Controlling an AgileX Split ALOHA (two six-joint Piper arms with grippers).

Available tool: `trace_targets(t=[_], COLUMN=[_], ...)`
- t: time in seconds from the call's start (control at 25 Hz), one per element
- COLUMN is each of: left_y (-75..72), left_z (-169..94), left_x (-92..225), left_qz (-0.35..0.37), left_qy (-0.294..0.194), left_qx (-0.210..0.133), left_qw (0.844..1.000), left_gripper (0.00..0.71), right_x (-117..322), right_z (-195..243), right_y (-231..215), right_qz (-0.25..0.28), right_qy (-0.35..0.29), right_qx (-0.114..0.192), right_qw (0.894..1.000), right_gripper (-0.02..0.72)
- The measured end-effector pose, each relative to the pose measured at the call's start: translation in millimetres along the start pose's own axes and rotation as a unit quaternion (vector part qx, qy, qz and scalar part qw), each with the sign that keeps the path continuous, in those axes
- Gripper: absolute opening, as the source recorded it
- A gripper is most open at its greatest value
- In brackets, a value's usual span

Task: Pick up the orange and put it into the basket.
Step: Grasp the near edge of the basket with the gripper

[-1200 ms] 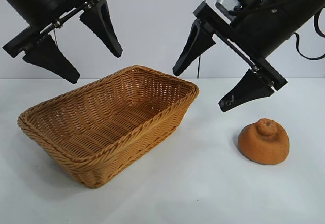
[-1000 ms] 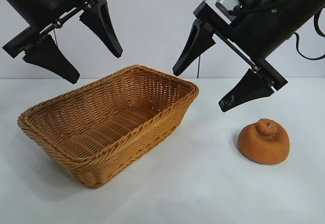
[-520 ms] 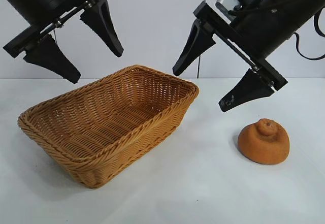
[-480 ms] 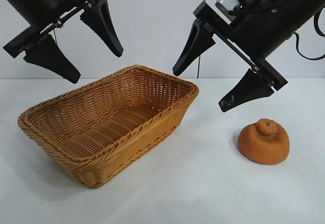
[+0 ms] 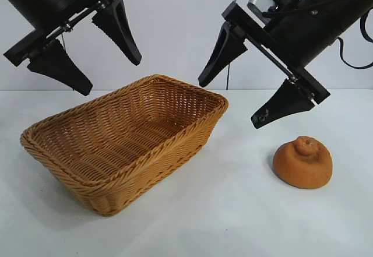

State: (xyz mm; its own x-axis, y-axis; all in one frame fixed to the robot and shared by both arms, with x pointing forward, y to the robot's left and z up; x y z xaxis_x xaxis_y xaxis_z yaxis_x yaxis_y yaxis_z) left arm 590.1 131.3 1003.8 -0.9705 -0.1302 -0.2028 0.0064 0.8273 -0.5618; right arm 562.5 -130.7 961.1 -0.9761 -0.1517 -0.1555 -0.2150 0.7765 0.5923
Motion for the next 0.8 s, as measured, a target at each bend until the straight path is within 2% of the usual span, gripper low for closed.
trace_targets(t=[0.12,0.24,0.48,0.68,0.8], left_y=[2.1,7.3,20.5,50.2,66.2], left_z=[-6,-25,-62,-54,-39], left_x=[-2,-5,8,36,48], left_qz=[-0.010,-0.036,-0.106,-0.192,-0.252], left_qy=[-0.004,-0.023,-0.059,-0.045,-0.045], left_qx=[0.000,-0.010,-0.078,-0.134,-0.144], left_qw=[1.000,0.999,0.990,0.971,0.956], left_gripper=[0.559,0.559,0.559,0.559,0.559], right_x=[0,0,0,-1,-1], right_z=[0,0,0,0,0], right_y=[0,0,0,0,0], right_qz=[0.000,0.000,0.000,0.000,0.000], right_qy=[0.000,0.000,0.000,-0.003,-0.004], right_qx=[0.000,0.000,0.000,0.001,0.001], right_qw=[1.000,1.000,1.000,1.000,1.000], right_gripper=[0.661,0.661,0.661,0.661,0.661])
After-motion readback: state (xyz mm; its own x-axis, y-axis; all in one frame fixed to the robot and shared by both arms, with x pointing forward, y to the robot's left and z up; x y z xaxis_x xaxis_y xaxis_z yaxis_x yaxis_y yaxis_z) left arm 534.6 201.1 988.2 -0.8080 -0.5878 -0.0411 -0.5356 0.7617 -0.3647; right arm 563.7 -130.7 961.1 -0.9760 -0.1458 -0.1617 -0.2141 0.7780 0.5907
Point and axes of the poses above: a point on each arm's last joint axis where the gripper is mounted, z pointing out along that axis toward the gripper, y along the wrist's bending axis when the last joint is at zero, x = y × z, the point moved 4 cm from there along z, pointing out along that axis toward the gripper, and after that the axes turned 3 degrees about -z, right-handed, at the moved point
